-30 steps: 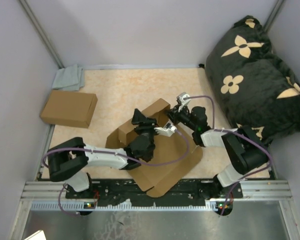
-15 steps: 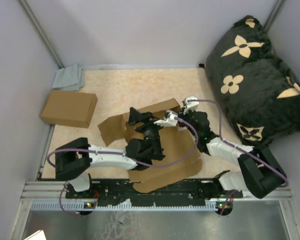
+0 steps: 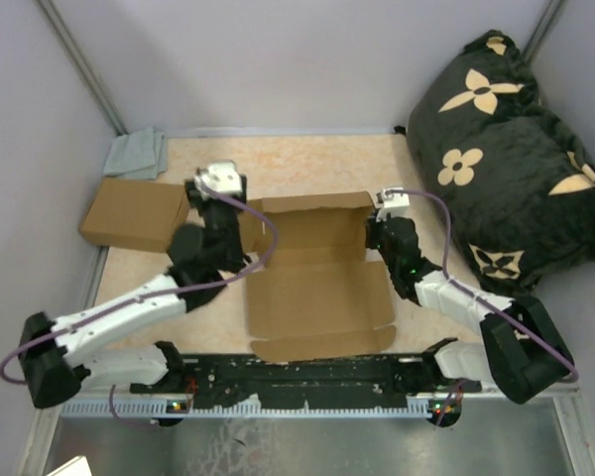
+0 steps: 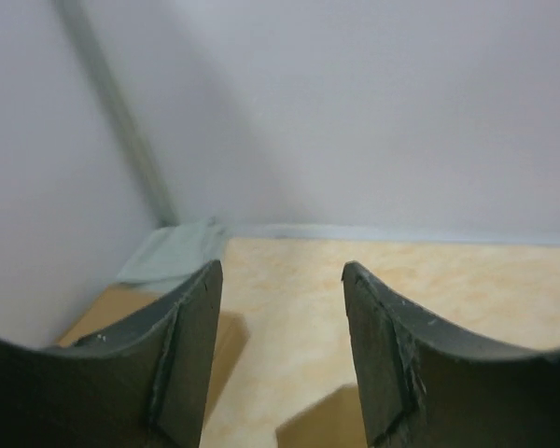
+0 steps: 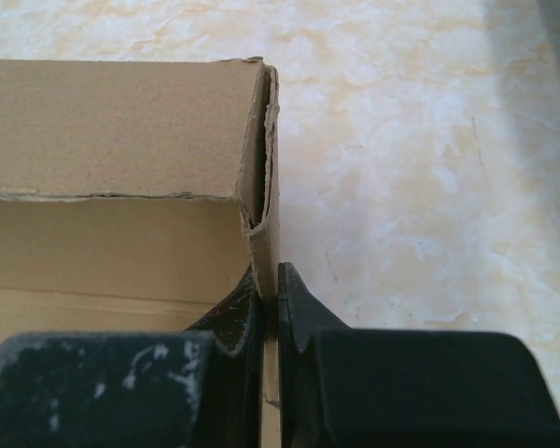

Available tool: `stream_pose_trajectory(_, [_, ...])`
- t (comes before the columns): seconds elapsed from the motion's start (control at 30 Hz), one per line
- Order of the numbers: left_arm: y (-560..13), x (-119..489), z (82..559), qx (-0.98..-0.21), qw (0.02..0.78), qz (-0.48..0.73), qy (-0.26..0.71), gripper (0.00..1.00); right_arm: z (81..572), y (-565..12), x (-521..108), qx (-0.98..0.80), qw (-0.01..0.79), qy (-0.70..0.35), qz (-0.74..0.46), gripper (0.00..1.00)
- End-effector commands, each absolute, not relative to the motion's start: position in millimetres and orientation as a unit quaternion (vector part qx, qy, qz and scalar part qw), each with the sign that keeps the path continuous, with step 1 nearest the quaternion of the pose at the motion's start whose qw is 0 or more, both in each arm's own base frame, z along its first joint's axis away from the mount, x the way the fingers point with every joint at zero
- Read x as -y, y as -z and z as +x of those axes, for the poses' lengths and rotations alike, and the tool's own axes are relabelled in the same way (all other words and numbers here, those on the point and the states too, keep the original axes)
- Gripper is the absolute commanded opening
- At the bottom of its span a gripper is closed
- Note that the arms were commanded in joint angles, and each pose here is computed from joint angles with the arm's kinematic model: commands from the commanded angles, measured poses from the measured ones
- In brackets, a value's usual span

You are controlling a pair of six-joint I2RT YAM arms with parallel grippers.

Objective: Fold the paper box

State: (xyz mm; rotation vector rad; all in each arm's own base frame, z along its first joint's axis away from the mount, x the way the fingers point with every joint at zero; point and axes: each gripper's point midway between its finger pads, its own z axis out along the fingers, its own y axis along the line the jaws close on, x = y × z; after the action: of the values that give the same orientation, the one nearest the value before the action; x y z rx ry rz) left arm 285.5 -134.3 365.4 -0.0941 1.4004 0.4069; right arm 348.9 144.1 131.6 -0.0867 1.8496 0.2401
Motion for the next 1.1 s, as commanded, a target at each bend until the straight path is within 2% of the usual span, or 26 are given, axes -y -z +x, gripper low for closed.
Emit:
stream_pose_trajectory(0.0, [-329,194,326,-0.720,0.677,0.002,0.155,0.58,360,-132,-127,-0.810,0.581,-0.082,-0.002,0.00])
stream_pose_trajectory(0.2, [-304,193,392,-0.759,0.637,0.039,0.126,0.64,367,-127,-129,-0.821,0.564,-0.083,-0.014,0.00])
stream_pose_trajectory(0.33, [-282,137,428,-0.768,0.623,-0.040,0.143,0.59,371,-127,-124,-0.826,0.556,-0.094,-0.014,0.00])
stream_pose_trajectory(0.47, [-247,70,414,-0.744,0.634,-0.133,0.160,0.57,375,-135,-121,-0.828,0.554,-0.089,-0.026,0.00])
stream_pose_trajectory(0.57, [-244,48,397,-0.712,0.659,-0.168,0.178,0.57,377,-136,-125,-0.832,0.546,-0.093,-0.039,0.00])
stream_pose_trajectory(0.67, [-236,50,396,-0.712,0.653,-0.169,0.197,0.58,376,-135,-130,-0.835,0.538,-0.104,-0.052,0.00])
stream_pose_trajectory(0.8, [-197,85,396,-0.753,0.595,-0.111,0.261,0.56,372,-131,-135,-0.840,0.526,-0.116,-0.062,0.00])
stream_pose_trajectory(1.07, [-138,102,357,-0.768,0.555,-0.093,0.305,0.53,369,-128,-139,-0.846,0.514,-0.126,-0.069,0.00])
